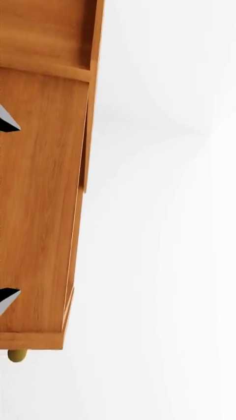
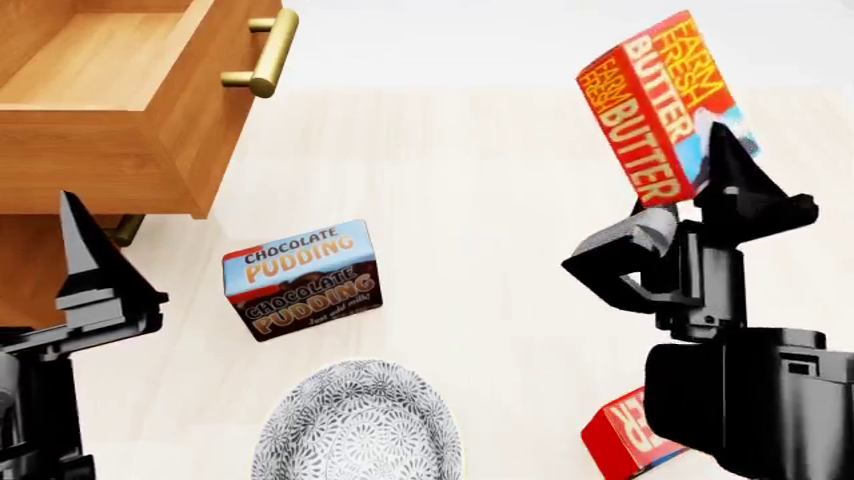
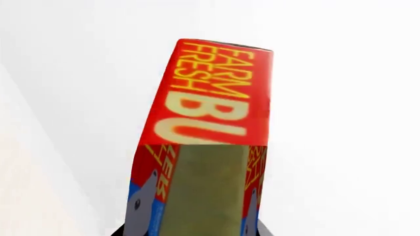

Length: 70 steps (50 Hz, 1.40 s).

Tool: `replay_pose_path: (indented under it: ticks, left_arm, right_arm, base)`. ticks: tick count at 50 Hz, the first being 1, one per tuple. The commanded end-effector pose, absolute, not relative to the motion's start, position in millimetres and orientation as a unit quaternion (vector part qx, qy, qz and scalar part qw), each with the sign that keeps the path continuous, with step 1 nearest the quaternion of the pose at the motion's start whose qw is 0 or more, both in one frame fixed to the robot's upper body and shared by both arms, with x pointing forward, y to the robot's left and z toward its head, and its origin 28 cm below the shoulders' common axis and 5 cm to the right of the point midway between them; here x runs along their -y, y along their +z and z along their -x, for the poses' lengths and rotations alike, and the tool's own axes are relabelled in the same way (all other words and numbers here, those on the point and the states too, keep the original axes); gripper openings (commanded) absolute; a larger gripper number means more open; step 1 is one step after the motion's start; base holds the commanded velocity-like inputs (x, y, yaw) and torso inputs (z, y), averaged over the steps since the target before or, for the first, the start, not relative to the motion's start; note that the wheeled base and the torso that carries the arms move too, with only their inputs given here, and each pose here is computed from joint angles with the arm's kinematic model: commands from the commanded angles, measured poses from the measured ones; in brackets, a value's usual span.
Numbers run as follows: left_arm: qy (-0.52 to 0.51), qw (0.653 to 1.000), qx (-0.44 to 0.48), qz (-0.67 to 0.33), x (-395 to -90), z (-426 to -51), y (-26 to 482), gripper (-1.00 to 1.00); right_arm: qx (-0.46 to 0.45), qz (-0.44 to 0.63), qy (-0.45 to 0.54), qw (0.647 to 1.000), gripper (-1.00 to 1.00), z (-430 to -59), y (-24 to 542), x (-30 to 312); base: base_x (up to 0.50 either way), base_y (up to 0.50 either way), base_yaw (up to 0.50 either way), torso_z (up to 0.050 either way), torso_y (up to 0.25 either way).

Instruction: Put the butter at the front in the top drawer of the cabinet and close it.

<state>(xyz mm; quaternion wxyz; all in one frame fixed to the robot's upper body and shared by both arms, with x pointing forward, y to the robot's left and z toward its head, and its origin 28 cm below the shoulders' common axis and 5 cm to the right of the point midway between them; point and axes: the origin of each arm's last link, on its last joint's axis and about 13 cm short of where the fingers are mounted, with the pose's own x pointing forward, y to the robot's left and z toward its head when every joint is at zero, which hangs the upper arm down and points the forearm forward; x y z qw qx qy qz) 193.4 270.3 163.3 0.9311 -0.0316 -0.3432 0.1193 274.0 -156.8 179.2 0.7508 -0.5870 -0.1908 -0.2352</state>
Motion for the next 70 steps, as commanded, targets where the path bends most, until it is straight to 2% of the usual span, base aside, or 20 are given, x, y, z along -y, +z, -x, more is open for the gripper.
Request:
replay_pose_path:
  ticks: [1,9,26,33,36,41,51,70]
  left_arm:
    - [0.11,0.934,0.339,0.037,-268,-194,163,1.0]
    - [0.104,0.935,0.337,0.042,-268,-193,164,1.0]
    - [0.072,0.948,0.304,0.058,-269,-193,158,1.0]
    - [0.059,0.951,0.299,0.049,-270,-192,158,1.0]
    - [0.056,0.952,0.297,0.047,-270,-191,156,1.0]
    - [0.048,0.954,0.292,0.046,-268,-192,155,1.0]
    - [0.037,0.956,0.288,0.041,-267,-189,154,1.0]
    - [-0.006,0.96,0.277,0.028,-266,-187,156,1.0]
  right_arm:
    - [0.328,0.702,-0.323,0.543,-1.0,-277,192,168]
    - [0.382,0.725,-0.341,0.46,-1.0,-280,190,173]
    - [0.473,0.69,-0.375,0.4,-1.0,-281,191,177]
    - [0.529,0.667,-0.383,0.359,-1.0,-282,193,177]
    - [0.533,0.662,-0.381,0.365,-1.0,-287,186,180]
    - [0.552,0.634,-0.37,0.395,-1.0,-299,173,180]
    - [0.58,0.586,-0.36,0.437,-1.0,-328,156,164]
    - [0.608,0.564,-0.351,0.435,-1.0,-336,158,150]
  base:
    - [0.0,0.0,0.0,0.0,0.0]
    - [0.0,0.0,0.0,0.0,0.001]
    - [0.0,0.0,0.0,0.0,0.001]
    - [0.0,0.0,0.0,0.0,0.001]
    - [0.0,0.0,0.0,0.0,0.0]
    - [0.0,0.0,0.0,0.0,0.0]
    - [0.0,0.0,0.0,0.0,0.002]
    - [0.0,0.0,0.0,0.001,0.001]
